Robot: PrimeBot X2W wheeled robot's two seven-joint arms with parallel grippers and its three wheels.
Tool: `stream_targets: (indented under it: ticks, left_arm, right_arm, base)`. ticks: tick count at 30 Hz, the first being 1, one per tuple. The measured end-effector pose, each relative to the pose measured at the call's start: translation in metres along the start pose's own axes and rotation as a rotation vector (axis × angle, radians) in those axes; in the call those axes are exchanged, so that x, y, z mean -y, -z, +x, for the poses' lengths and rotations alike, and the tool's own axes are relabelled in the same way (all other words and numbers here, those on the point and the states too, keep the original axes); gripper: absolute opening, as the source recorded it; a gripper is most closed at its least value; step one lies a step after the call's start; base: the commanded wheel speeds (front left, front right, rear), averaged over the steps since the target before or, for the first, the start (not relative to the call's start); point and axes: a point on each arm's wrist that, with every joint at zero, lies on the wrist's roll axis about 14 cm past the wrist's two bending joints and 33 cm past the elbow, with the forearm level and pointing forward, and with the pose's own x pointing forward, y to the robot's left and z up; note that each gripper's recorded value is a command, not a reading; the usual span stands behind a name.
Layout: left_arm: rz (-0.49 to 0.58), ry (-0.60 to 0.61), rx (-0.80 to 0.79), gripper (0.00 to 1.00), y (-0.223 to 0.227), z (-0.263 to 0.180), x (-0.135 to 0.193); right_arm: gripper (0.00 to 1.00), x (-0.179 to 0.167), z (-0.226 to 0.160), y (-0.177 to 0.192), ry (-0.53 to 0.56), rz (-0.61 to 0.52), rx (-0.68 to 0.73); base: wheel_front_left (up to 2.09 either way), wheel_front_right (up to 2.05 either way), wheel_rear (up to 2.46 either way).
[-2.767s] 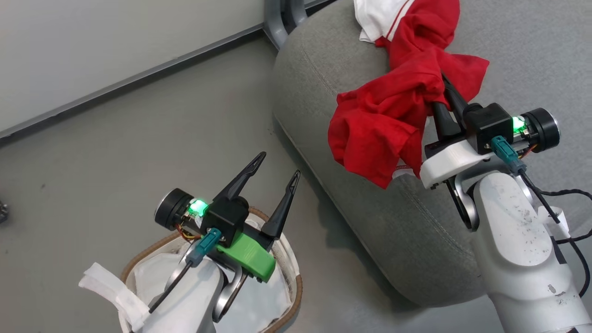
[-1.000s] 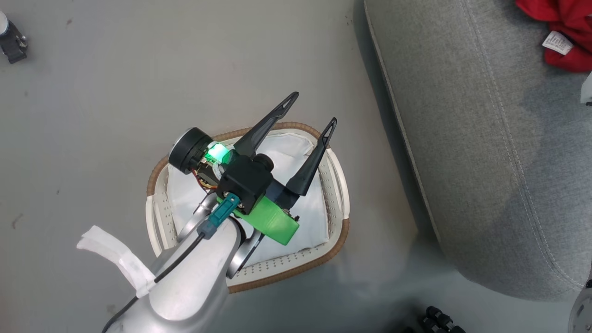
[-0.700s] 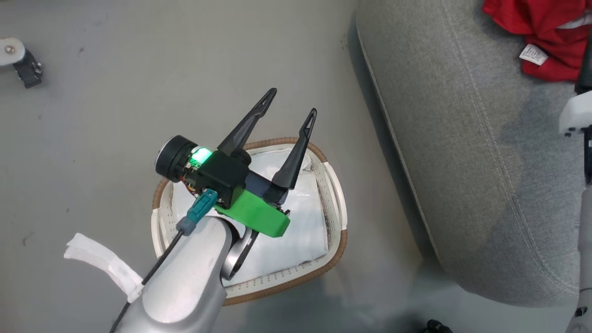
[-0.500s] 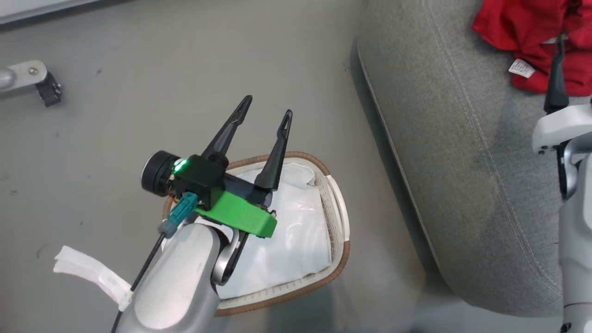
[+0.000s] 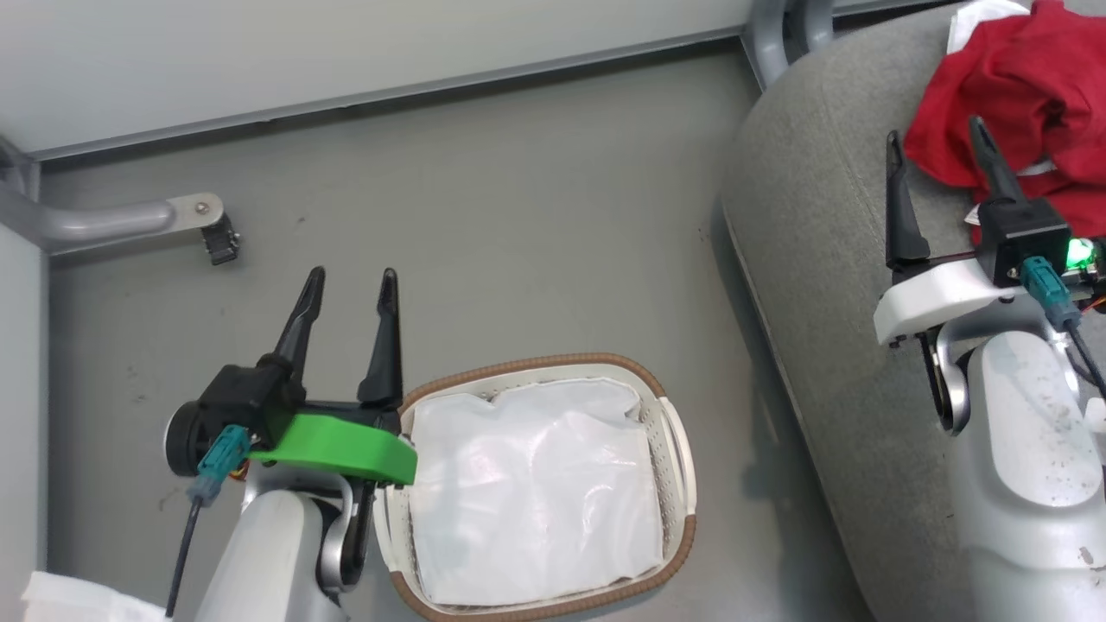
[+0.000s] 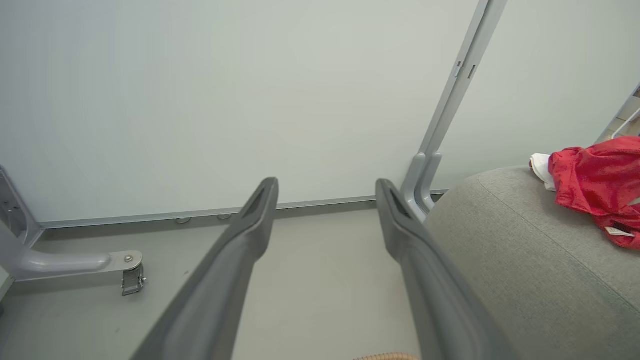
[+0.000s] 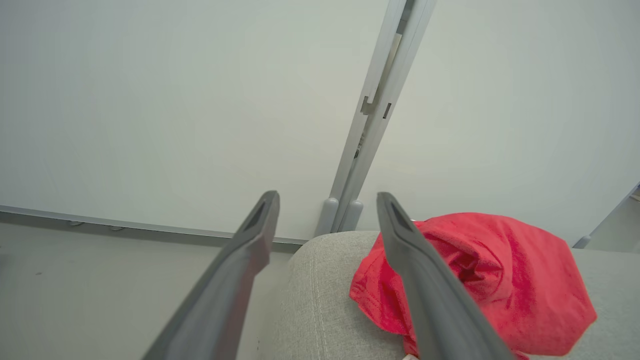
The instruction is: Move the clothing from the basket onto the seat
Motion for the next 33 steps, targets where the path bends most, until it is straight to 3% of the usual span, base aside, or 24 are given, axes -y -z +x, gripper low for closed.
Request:
stream_targets:
  ticks: [7,12,20,33]
  left_arm:
    - [0.012,-0.193,0.02,1.0,-0.014,-0.048,-0.054]
    - [-0.002,-0.285,0.016,1.0,-0.014,-0.084,-0.075]
    - [-0.011,-0.336,0.022,1.0,-0.015,-0.121,-0.08]
    - [-0.023,-0.312,0.055,1.0,-0.022,-0.136,-0.064]
  right_arm:
    - [1.0,-0.042,-0.017,-0.003,-0.082,0.132,0.001]
    - [1.0,-0.072,-0.035,0.0,-0.153,0.199,-0.024]
    - [1.0,-0.095,-0.068,0.005,-0.214,0.242,-0.062]
    - [1.0,-0.094,-0.106,0.008,-0.207,0.291,-0.092]
  base:
    - [0.0,0.0,0.0]
    - [0.0,0.0,0.0]
    - [0.0,0.0,0.0]
    - [0.0,0.0,0.0]
